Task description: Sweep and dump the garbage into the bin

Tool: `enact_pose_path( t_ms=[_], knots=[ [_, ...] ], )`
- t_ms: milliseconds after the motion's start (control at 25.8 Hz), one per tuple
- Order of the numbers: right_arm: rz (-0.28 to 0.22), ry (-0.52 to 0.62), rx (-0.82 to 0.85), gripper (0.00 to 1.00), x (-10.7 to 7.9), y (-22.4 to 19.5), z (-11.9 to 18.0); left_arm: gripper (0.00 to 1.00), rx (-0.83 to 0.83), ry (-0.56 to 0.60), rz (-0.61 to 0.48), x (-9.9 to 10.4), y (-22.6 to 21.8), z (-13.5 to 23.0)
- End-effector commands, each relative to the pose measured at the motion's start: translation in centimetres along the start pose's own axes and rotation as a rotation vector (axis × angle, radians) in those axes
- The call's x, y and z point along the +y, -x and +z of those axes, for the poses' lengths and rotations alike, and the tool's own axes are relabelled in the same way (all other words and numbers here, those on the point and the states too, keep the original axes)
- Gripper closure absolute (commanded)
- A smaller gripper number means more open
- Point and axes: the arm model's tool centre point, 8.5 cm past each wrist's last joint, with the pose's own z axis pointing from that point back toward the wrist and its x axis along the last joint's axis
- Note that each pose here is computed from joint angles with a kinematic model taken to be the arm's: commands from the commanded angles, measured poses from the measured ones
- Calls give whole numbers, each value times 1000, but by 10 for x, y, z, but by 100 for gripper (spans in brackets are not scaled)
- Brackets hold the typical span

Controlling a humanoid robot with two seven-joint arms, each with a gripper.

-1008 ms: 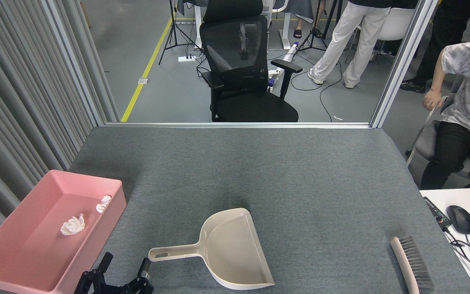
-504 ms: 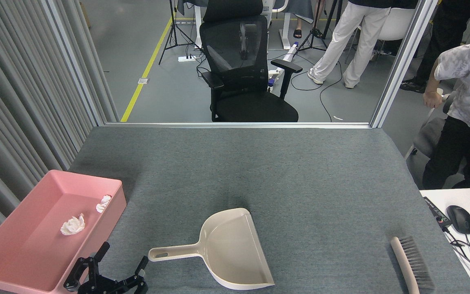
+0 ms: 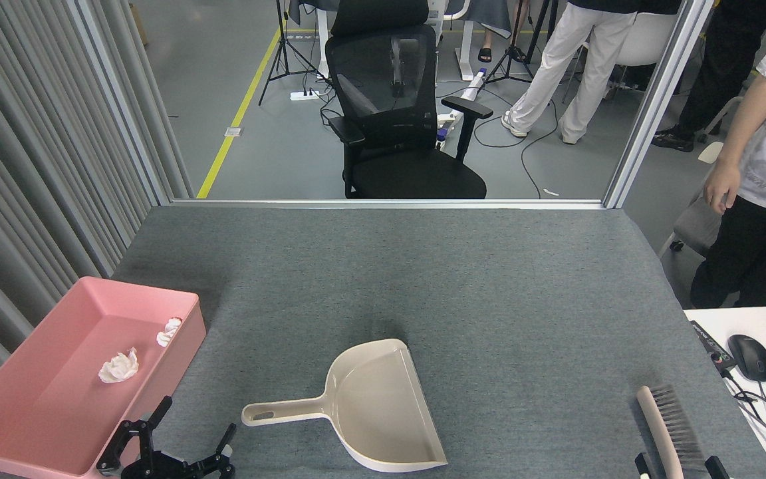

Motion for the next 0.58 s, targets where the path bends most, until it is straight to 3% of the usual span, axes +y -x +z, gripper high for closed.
enact_pose_path(
  t_ms=[0, 116, 194, 543],
  knots=[
    [-4, -11, -6, 2, 1, -3, -1, 0, 58, 40, 10, -4, 15, 5],
    [-2, 3, -13, 11, -4, -4, -2, 0, 106, 57, 83, -4, 27, 9],
    [-8, 1, -14, 3, -4, -6, -2, 0, 122, 53, 109, -3, 31, 10],
    [-12, 9, -100, 2, -6, -16, -2, 0, 148, 40, 181, -4, 24, 9]
  ],
)
